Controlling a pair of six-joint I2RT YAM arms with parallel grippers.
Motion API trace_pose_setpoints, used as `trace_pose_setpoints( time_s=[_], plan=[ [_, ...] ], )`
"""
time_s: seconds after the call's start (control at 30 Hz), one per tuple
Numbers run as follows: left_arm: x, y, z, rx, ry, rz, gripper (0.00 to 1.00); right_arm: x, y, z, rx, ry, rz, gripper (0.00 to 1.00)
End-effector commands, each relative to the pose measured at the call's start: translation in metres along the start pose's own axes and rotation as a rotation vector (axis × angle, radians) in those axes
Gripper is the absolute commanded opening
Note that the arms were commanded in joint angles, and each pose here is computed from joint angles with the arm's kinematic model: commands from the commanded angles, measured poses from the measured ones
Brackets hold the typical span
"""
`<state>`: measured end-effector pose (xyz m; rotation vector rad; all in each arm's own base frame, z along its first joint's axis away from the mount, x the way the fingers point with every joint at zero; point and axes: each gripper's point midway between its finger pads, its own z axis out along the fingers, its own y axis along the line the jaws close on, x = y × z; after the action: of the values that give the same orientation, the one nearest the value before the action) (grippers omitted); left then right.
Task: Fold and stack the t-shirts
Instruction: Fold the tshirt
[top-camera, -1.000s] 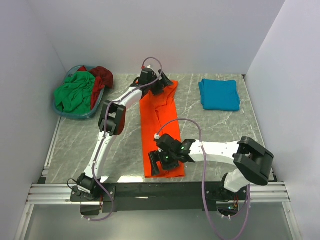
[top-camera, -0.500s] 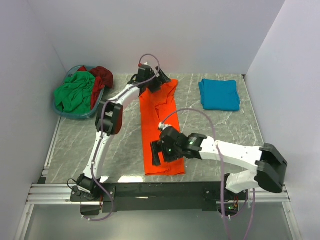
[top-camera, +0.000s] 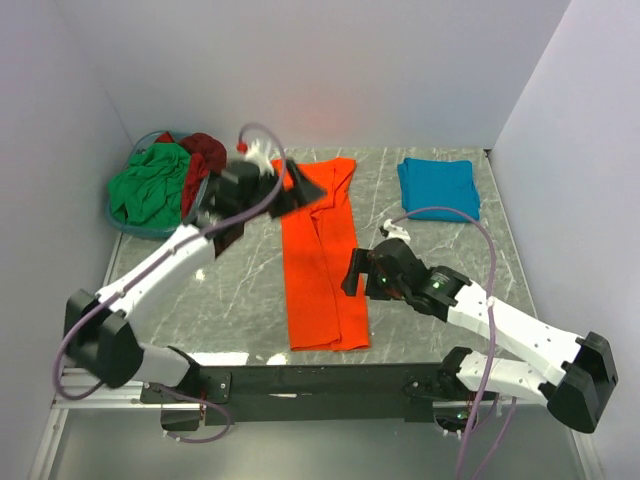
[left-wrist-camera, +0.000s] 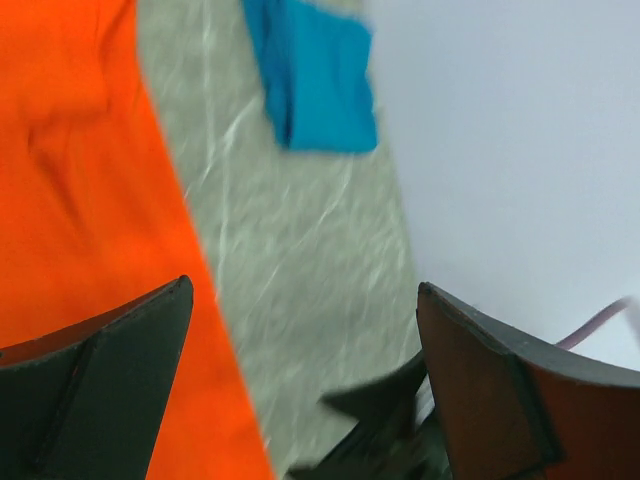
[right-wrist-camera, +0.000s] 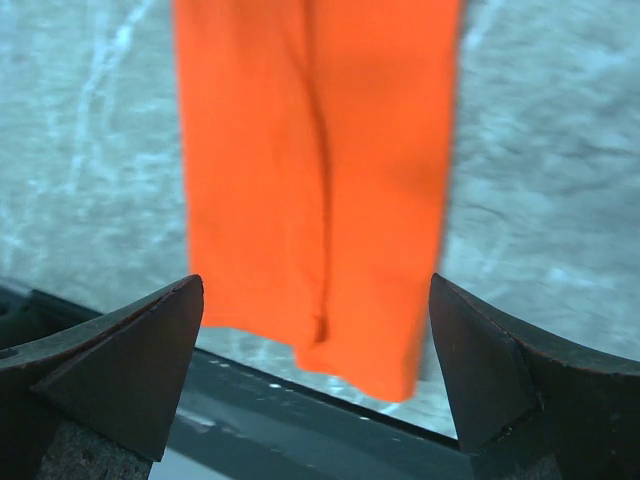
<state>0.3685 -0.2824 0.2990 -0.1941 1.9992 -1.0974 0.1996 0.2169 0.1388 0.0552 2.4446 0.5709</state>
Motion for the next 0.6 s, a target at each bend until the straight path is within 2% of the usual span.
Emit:
trace_pose_setpoints(
  time_s=[0.0, 0.17, 0.27, 0.43, 0.57],
  plan=[
    [0.085, 0.081, -0.020, -0.233, 0.153, -0.039, 0.99, -0.002, -0.024, -0.001, 0.064, -0.057, 0.030, 1.00],
    [0.175, 0.123, -0.087, -0.382, 0.325, -0.100, 1.00, 0.031, -0.039, 0.001, 0.062, 0.038, 0.025, 0.99],
    [0.209, 0.138, -0.125, -0.465, 0.382, -0.144, 1.00, 0.052, -0.042, 0.004, 0.035, 0.100, 0.053, 0.98],
    [0.243, 0.131, -0.151, -0.420, 0.452, -0.209, 0.99, 0.083, -0.043, 0.009, -0.012, 0.209, 0.085, 0.96],
    [0.271, 0.126, -0.157, -0.439, 0.534, -0.181, 0.99, 0.104, -0.050, 0.014, 0.011, 0.285, 0.116, 0.95]
  ],
)
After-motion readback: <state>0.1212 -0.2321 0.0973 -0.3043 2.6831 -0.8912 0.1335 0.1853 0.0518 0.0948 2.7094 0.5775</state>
